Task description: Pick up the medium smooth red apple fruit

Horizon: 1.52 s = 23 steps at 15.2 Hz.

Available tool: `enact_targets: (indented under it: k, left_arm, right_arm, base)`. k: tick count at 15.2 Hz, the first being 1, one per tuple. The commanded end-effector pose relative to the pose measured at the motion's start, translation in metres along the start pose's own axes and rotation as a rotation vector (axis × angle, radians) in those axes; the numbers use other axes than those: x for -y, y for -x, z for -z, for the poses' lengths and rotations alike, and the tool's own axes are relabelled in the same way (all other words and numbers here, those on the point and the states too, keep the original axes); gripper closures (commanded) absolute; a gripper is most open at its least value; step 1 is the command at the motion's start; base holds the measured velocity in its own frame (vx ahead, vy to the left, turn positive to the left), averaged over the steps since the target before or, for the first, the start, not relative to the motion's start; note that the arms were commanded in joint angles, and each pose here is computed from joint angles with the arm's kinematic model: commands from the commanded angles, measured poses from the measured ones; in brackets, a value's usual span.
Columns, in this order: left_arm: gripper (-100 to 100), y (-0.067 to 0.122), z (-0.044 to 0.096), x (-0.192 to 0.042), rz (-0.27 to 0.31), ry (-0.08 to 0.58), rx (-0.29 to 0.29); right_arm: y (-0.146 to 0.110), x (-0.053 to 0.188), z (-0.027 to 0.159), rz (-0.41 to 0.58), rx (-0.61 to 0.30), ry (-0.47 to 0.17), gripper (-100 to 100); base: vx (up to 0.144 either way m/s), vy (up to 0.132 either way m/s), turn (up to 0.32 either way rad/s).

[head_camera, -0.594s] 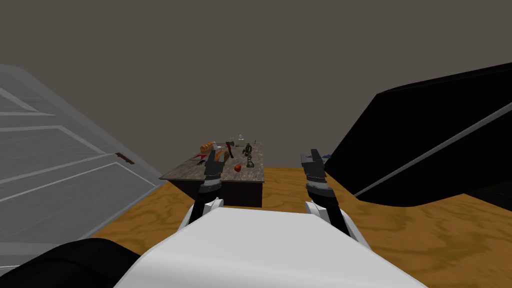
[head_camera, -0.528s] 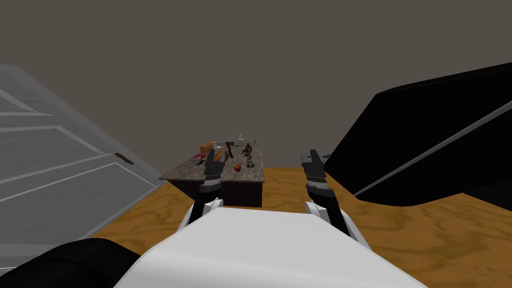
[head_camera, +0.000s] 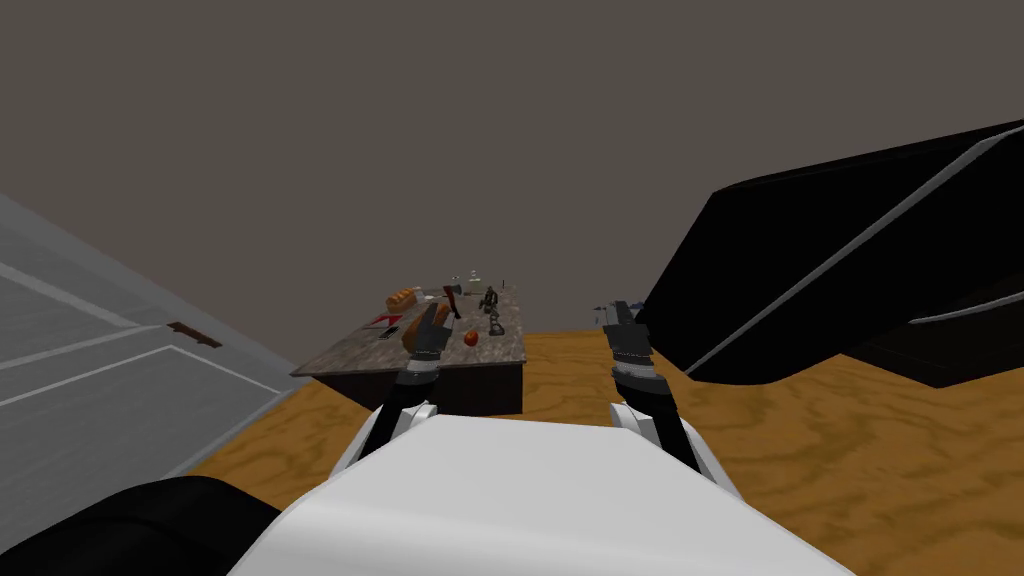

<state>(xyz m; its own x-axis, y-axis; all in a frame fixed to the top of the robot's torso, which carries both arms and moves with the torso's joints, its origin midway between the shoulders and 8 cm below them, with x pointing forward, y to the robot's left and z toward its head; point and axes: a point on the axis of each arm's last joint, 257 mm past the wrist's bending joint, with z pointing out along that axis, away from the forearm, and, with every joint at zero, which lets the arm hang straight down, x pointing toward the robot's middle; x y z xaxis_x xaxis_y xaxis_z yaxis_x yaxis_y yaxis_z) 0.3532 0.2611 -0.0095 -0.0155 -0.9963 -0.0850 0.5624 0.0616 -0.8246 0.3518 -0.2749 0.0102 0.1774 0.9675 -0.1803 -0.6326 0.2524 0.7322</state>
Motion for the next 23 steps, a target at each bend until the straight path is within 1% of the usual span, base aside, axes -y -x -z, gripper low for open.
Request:
enact_targets:
  k: [1,2,3,4,5,6,7,8,9,10,11,12,13,14,15,16,17,18,19,20,21,22,23]
  left_arm:
    - [-100,0.000,0.005,-0.014,0.018,0.051,-0.027]
    - [-100,-0.001,0.005,-0.014,0.013,0.053,-0.038]
    - [-100,0.001,0.008,-0.024,0.032,0.091,-0.048]
    - [-100,-0.001,0.008,-0.024,0.024,0.094,-0.063]
    - [-100,0.001,0.011,-0.035,0.044,0.135,-0.071]
    - [-100,-0.001,0.011,-0.035,0.035,0.139,-0.089]
    - [-100,0.002,0.015,-0.046,0.058,0.184,-0.093]
    - [-100,0.000,0.016,-0.047,0.047,0.188,-0.112]
    - [-100,0.000,0.016,-0.047,0.046,0.188,-0.114]
    - [-100,0.003,0.021,-0.059,0.065,0.238,-0.125]
    - [-100,0.001,0.021,-0.059,0.058,0.241,-0.138]
    - [-100,0.005,0.026,-0.071,0.082,0.292,-0.138]
    - [-100,0.004,0.027,-0.071,0.070,0.297,-0.158]
    - [-100,0.003,0.027,-0.071,0.068,0.298,-0.161]
    - [-100,0.007,0.033,-0.084,0.089,0.353,-0.165]
    - [-100,0.006,0.033,-0.084,0.078,0.358,-0.183]
    - [-100,0.006,0.033,-0.084,0.078,0.358,-0.183]
    - [-100,0.010,0.040,-0.097,0.099,0.415,-0.185]
    - [-100,0.009,0.041,-0.097,0.088,0.420,-0.201]
    - [-100,0.009,0.041,-0.097,0.087,0.421,-0.203]
    - [-100,0.014,0.048,-0.110,0.107,0.481,-0.203]
    - [-100,0.013,0.049,-0.110,0.096,0.486,-0.219]
    - [-100,0.013,0.049,-0.110,0.094,0.487,-0.222]
  right_arm:
    - [0.000,0.000,0.000,0.000,0.000,0.000,0]
    - [0.000,0.000,0.000,0.000,0.000,0.000,0]
    - [0.000,0.000,0.000,0.000,0.000,0.000,0]
    - [0.000,0.000,0.000,0.000,0.000,0.000,0]
    - [0.000,0.000,0.000,0.000,0.000,0.000,0]
    - [0.000,0.000,0.000,0.000,0.000,0.000,0]
    - [0.000,0.000,0.000,0.000,0.000,0.000,0]
    - [0.000,0.000,0.000,0.000,0.000,0.000,0]
    - [0.000,0.000,0.000,0.000,0.000,0.000,0]
    - [0.000,0.000,0.000,0.000,0.000,0.000,0]
    - [0.000,0.000,0.000,0.000,0.000,0.000,0]
    - [0.000,0.000,0.000,0.000,0.000,0.000,0]
    - [0.000,0.000,0.000,0.000,0.000,0.000,0]
    - [0.000,0.000,0.000,0.000,0.000,0.000,0]
    - [0.000,0.000,0.000,0.000,0.000,0.000,0]
    - [0.000,0.000,0.000,0.000,0.000,0.000,0]
    - [0.000,0.000,0.000,0.000,0.000,0.000,0]
    - [0.000,0.000,0.000,0.000,0.000,0.000,0]
    - [0.000,0.000,0.000,0.000,0.000,0.000,0]
    - [0.000,0.000,0.000,0.000,0.000,0.000,0]
    - [0.000,0.000,0.000,0.000,0.000,0.000,0]
    - [0.000,0.000,0.000,0.000,0.000,0.000,0]
    - [0.000,0.000,0.000,0.000,0.000,0.000,0]
  base:
    - [-0.023,0.050,-0.182]
    - [-0.018,0.049,-0.131]
    - [-0.017,0.046,-0.175]
    - [-0.020,0.044,-0.153]
    - [-0.018,0.049,-0.174]
    - [-0.017,0.051,-0.158]
    - [-0.019,0.056,-0.249]
    - [-0.019,0.062,-0.195]
    - [-0.016,0.049,-0.047]
    - [-0.019,0.044,-0.149]
    - [-0.022,0.046,-0.183]
    - [-0.025,0.058,-0.268]
    - [-0.025,0.062,-0.229]
    - [-0.020,0.046,-0.064]
    - [-0.024,0.041,-0.170]
    - [-0.021,0.048,-0.177]
    - [-0.012,0.040,-0.071]
    - [-0.016,0.042,-0.229]
    - [-0.024,0.050,-0.229]
    - [-0.022,0.040,-0.073]
    - [-0.030,0.043,-0.192]
    - [-0.029,0.053,-0.226]
    - [-0.019,0.043,-0.085]
